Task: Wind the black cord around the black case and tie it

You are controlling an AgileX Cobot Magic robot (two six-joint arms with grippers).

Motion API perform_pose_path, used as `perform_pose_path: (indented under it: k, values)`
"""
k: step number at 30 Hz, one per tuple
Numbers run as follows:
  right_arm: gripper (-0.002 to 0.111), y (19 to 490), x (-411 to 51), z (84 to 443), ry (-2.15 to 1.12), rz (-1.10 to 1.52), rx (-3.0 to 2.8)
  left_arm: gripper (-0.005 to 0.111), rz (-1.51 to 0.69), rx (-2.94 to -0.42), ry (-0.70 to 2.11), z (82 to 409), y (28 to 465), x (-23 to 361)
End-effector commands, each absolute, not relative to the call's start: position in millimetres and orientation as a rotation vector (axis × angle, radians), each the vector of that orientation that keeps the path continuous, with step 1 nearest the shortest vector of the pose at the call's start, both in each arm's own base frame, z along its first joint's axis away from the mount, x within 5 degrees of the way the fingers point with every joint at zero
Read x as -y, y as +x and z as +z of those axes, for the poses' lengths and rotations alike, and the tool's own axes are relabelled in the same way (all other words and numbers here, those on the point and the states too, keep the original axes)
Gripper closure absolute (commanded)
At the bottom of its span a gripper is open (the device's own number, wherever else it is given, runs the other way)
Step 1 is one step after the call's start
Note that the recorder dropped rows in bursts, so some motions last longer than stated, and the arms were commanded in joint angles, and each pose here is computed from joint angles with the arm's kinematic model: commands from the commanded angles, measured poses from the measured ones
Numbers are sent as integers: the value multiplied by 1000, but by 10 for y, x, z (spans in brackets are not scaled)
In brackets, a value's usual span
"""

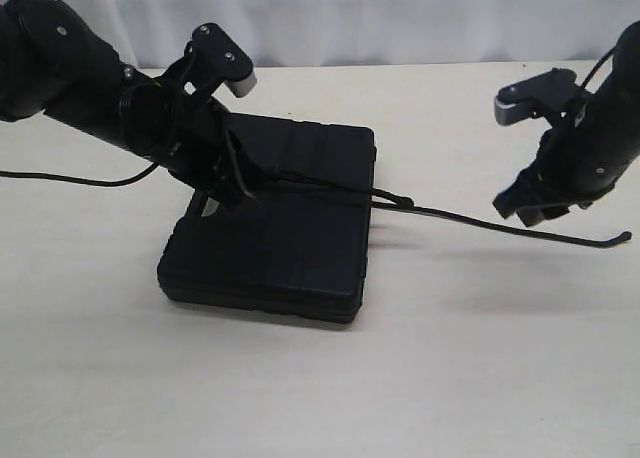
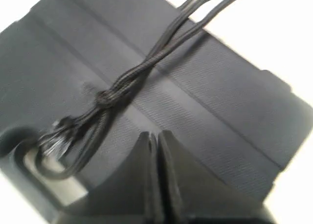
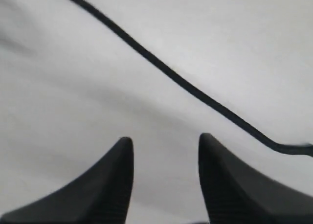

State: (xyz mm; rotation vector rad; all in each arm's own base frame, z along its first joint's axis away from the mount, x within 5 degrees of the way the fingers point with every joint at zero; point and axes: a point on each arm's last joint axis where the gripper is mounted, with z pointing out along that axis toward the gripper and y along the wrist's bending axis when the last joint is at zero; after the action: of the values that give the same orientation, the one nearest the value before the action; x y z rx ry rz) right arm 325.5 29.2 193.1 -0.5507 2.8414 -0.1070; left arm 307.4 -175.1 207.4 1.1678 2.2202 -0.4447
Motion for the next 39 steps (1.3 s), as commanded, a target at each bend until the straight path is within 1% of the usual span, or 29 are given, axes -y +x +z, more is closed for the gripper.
perform_pose_path:
  k: [1,4,12,14,19,23,24,26,27,28,29,30,32,34,35,39]
  values:
    - [64,3314,-160,1788,-777,-310,-2829,107,-509,-2178,1209,2107,3037,1779]
    - [64,3388,-147,1667,-829,-353,-2798,107,-512,-2176,1218,2106,3032,1780]
    - [64,3668,-187,1376,-812,-327,-2813,107,-503,-2169,1222,2107,3038,1778]
    - [64,3717,-179,1316,-851,-342,-2843,107,-499,-2165,1224,2108,3040,1778]
    - [64,3738,-180,1122,-977,-338,-2872,107,-480,-2160,1211,2111,3057,1772]
    - [64,3725,-177,1043,-1021,-335,-2893,107,-480,-2160,1211,2111,3057,1772]
    - [65,3722,-180,1042,-1014,-328,-2897,107,-480,-2160,1211,2111,3057,1772]
    - [74,3705,-185,1040,-1000,-312,-2920,107,-482,-2160,1212,2111,3056,1773]
    - [84,3688,-193,1036,-990,-290,-2941,107,-482,-2160,1212,2111,3056,1773]
    - [91,3665,-197,1034,-1003,-271,-2962,107,-482,-2160,1212,2111,3056,1773]
    - [100,3638,-204,1032,-1014,-247,-2988,107,-482,-2160,1212,2111,3056,1773]
    - [104,3610,-217,1030,-1023,-213,-3013,107,-482,-2160,1212,2111,3056,1773]
    - [104,3569,-263,1031,-1009,-114,-3056,107,-482,-2160,1212,2111,3056,1773]
    - [104,3507,-376,1038,-958,111,-3105,107,-484,-2161,1213,2111,3054,1773]
    - [104,3480,-448,1052,-866,246,-3139,107,-490,-2163,1214,2110,3050,1776]
    - [104,3568,-633,1216,-599,546,-3145,107,-531,-2174,1244,2104,3012,1786]
